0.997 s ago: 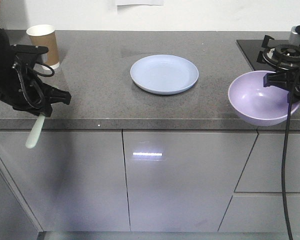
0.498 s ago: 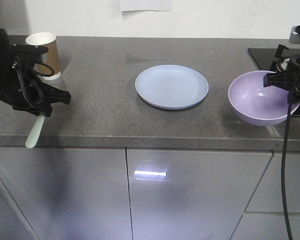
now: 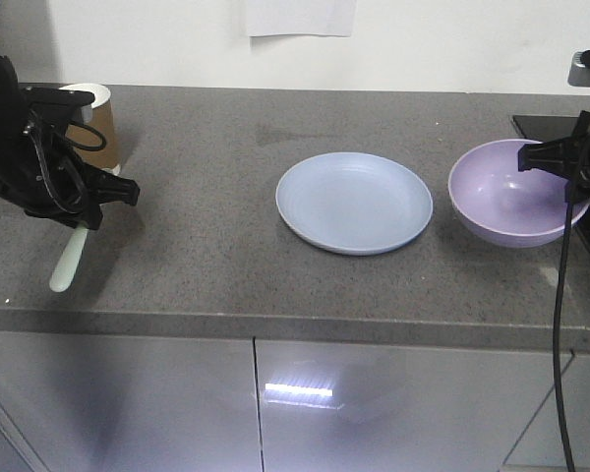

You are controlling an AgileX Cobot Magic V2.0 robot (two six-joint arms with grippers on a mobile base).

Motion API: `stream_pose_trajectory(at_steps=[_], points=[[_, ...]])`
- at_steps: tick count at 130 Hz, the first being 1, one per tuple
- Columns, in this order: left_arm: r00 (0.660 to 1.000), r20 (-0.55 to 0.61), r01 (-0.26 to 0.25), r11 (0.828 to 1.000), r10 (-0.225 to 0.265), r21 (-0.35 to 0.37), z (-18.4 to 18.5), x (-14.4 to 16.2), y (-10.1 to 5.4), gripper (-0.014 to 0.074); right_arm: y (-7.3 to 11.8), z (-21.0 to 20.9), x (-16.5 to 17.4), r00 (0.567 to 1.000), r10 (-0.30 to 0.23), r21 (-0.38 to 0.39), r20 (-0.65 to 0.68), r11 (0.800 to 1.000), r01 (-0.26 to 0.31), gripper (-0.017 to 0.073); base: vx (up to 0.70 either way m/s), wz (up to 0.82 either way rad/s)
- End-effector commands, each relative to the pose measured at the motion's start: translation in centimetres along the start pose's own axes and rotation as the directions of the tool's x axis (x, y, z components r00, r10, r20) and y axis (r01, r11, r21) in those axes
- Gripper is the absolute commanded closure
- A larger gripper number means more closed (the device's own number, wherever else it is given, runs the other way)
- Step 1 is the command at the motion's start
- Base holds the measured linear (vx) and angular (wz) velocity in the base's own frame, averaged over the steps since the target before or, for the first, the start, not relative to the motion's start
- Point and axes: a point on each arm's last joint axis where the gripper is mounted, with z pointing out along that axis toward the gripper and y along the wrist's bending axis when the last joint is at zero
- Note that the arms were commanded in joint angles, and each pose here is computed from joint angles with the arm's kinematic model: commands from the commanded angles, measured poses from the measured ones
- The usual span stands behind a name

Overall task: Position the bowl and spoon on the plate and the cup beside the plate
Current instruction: 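Approach the counter with the plate and paper cup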

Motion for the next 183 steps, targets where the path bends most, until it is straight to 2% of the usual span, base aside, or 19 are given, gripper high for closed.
stream_pose_trajectory(at_steps=[1, 183], points=[[0.994, 0.109, -0.006, 1.0, 0.005, 0.011, -2.68, -0.56, -0.3, 0.0601, -0.31, -2.35, -0.88, 0.994, -0.006, -0.002, 0.114, 1.0, 0.006, 0.0564, 0.17, 0.02], [0.994, 0.109, -0.006, 1.0, 0.005, 0.011, -2.68, -0.56, -0.3, 0.0601, -0.3, -2.35, -0.88, 0.994, -0.005, -0.003, 0.113, 1.0, 0.005, 0.0564, 0.13, 0.01]])
